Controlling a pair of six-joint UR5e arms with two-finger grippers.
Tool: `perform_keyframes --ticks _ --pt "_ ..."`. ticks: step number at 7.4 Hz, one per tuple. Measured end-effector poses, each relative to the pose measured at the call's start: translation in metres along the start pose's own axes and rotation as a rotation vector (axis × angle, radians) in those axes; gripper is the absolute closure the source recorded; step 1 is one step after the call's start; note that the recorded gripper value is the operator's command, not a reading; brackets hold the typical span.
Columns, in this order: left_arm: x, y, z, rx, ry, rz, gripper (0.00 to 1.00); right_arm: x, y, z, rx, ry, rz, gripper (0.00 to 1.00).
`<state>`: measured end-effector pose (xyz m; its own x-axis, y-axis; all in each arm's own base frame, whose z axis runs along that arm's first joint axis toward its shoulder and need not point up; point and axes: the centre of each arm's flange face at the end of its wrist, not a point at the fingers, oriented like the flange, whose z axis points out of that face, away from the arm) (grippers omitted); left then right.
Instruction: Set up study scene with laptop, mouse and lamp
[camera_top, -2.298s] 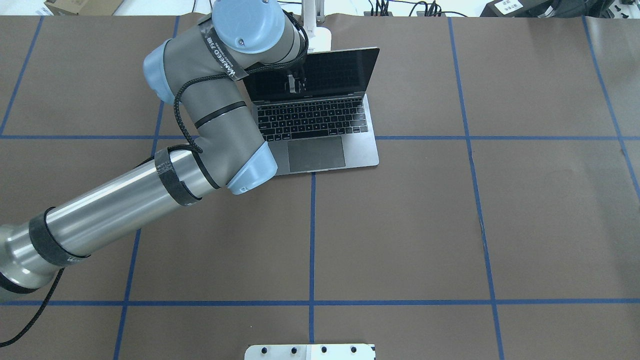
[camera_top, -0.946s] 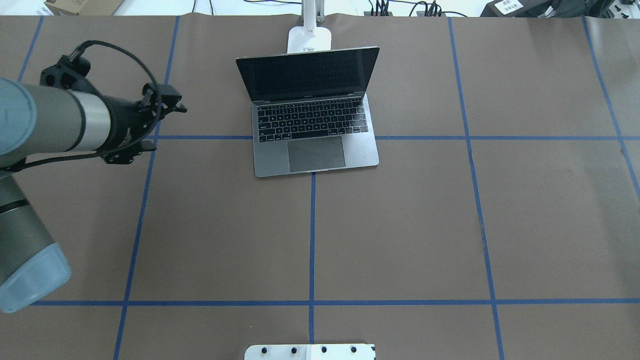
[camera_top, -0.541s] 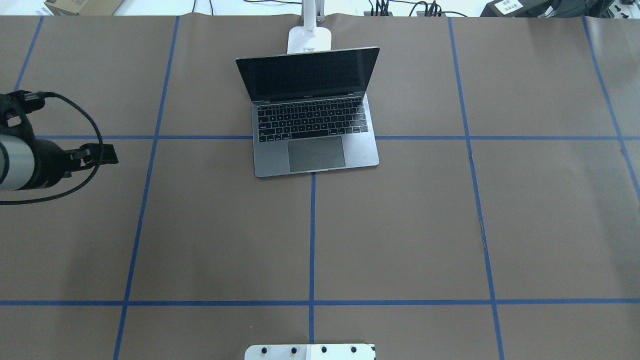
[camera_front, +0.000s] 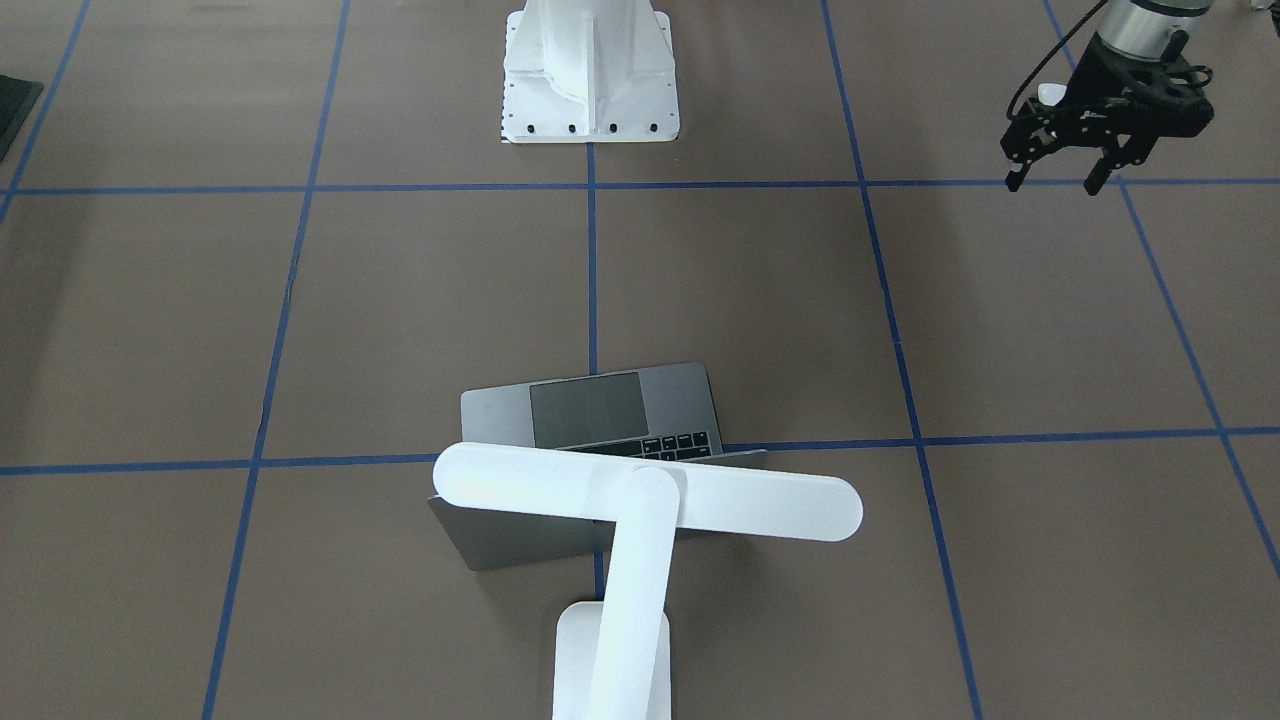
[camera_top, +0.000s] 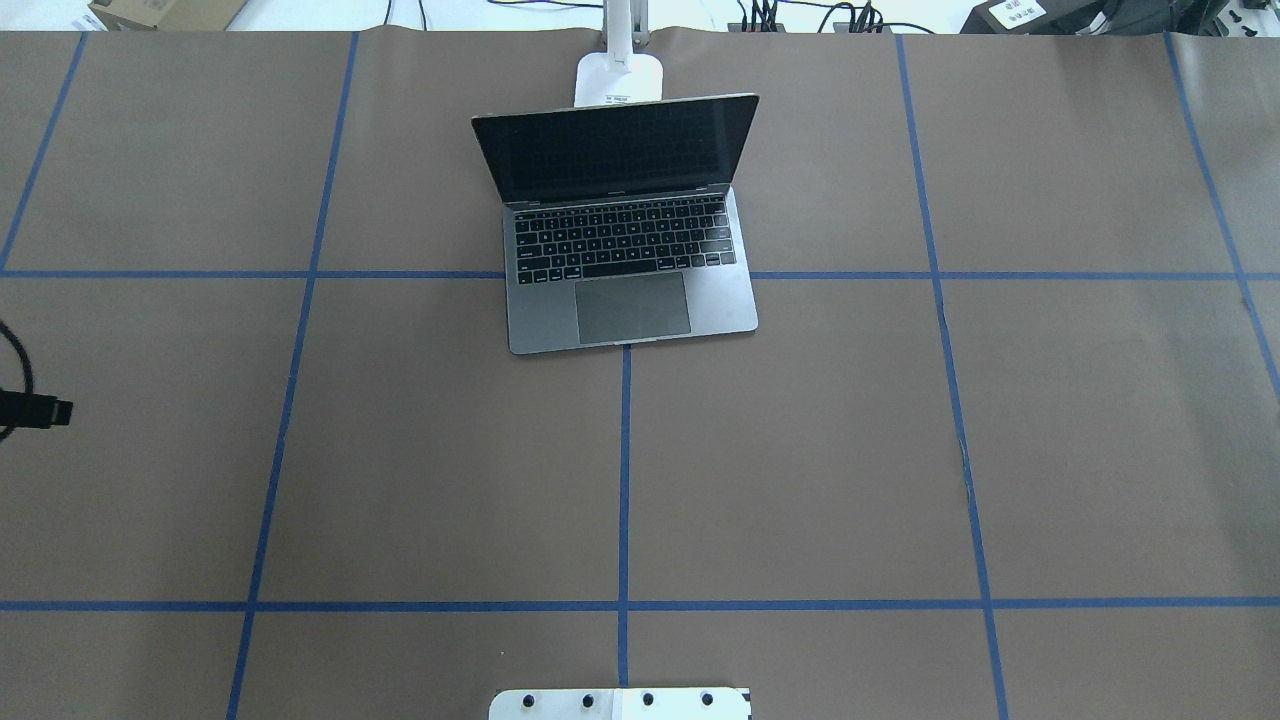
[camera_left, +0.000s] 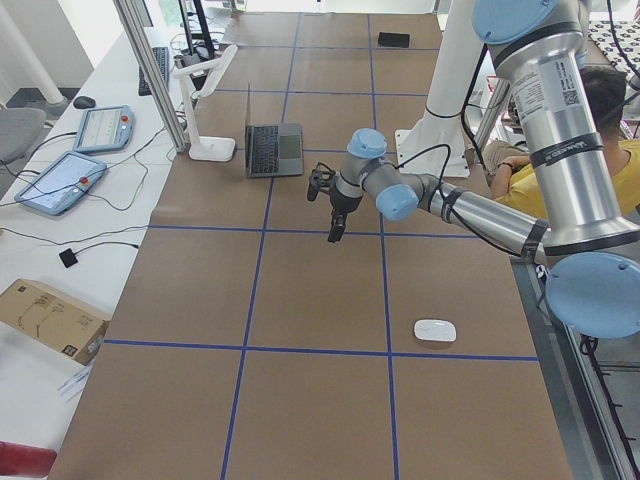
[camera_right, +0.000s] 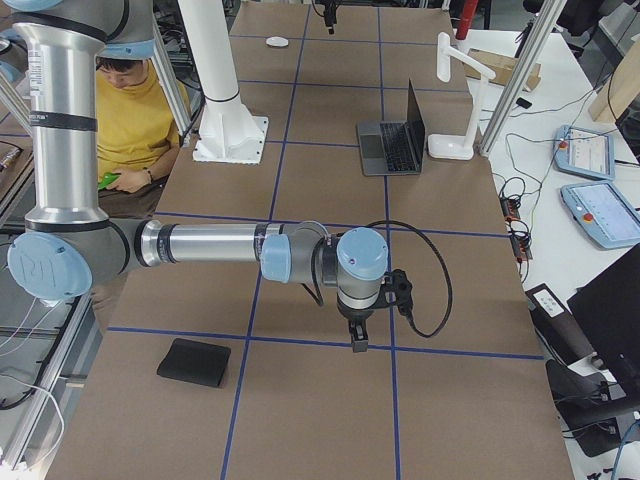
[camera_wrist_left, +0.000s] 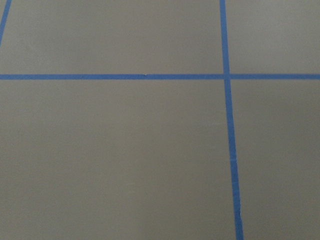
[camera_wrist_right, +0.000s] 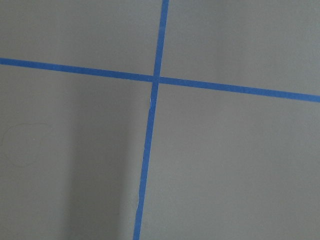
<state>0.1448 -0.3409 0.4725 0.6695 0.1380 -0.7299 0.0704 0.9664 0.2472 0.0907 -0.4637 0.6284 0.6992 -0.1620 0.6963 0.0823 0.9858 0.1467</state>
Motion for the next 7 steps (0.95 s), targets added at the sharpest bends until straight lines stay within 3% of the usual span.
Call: perform_keyframes --ticks 3,5,7 --pt "-0.19 0.023 0.007 0.006 0.125 0.079 0.0 -0.011 0.036 -0.001 0.005 -0.018 -0.007 0.0" --pt "-0.234 0.038 0.01 0.009 0.129 0.057 0.0 -0.015 0.07 0.006 0.006 -0.049 0.005 0.01" --pt "-0.253 0.043 0.022 -0.01 0.122 0.031 0.0 -0.008 0.104 0.021 -0.027 -0.066 0.055 0.0"
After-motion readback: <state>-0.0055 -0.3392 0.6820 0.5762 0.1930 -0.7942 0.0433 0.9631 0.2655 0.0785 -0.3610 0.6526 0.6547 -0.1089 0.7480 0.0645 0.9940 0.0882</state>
